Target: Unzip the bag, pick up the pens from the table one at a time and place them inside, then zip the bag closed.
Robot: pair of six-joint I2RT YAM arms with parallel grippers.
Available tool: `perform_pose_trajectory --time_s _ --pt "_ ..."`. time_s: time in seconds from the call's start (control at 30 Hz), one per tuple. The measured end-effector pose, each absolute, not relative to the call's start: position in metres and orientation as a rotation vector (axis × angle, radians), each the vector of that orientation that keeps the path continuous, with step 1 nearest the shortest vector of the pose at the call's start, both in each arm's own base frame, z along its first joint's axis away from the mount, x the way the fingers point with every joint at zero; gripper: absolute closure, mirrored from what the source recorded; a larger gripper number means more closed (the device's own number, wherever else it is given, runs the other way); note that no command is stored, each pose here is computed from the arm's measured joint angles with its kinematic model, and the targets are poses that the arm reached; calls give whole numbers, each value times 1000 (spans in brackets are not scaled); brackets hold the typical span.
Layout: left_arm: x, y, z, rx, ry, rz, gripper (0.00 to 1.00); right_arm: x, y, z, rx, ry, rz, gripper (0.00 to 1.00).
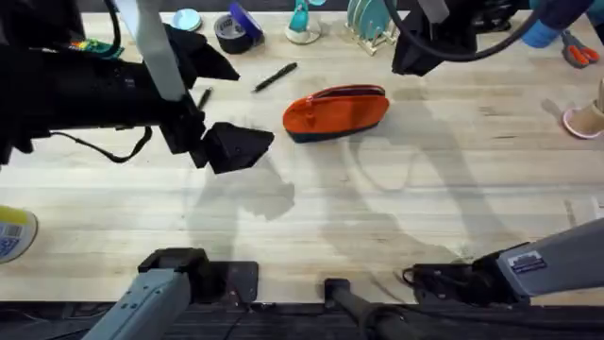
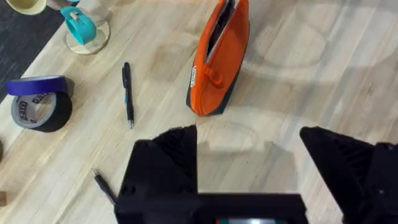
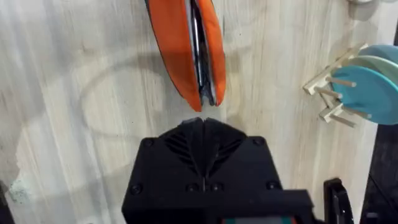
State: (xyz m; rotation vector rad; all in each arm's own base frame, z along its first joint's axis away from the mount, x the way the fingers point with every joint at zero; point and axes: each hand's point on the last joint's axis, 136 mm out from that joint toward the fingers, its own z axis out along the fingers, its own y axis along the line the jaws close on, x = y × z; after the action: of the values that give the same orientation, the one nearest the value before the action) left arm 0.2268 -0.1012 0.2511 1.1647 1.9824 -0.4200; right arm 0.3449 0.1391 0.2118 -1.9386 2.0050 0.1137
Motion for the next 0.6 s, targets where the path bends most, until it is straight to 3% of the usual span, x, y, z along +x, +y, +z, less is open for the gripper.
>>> perform_pose_trajectory --time_s 0.6 --pt "227 -101 251 1165 1982 -420 7 355 155 187 -1980 1967 234 973"
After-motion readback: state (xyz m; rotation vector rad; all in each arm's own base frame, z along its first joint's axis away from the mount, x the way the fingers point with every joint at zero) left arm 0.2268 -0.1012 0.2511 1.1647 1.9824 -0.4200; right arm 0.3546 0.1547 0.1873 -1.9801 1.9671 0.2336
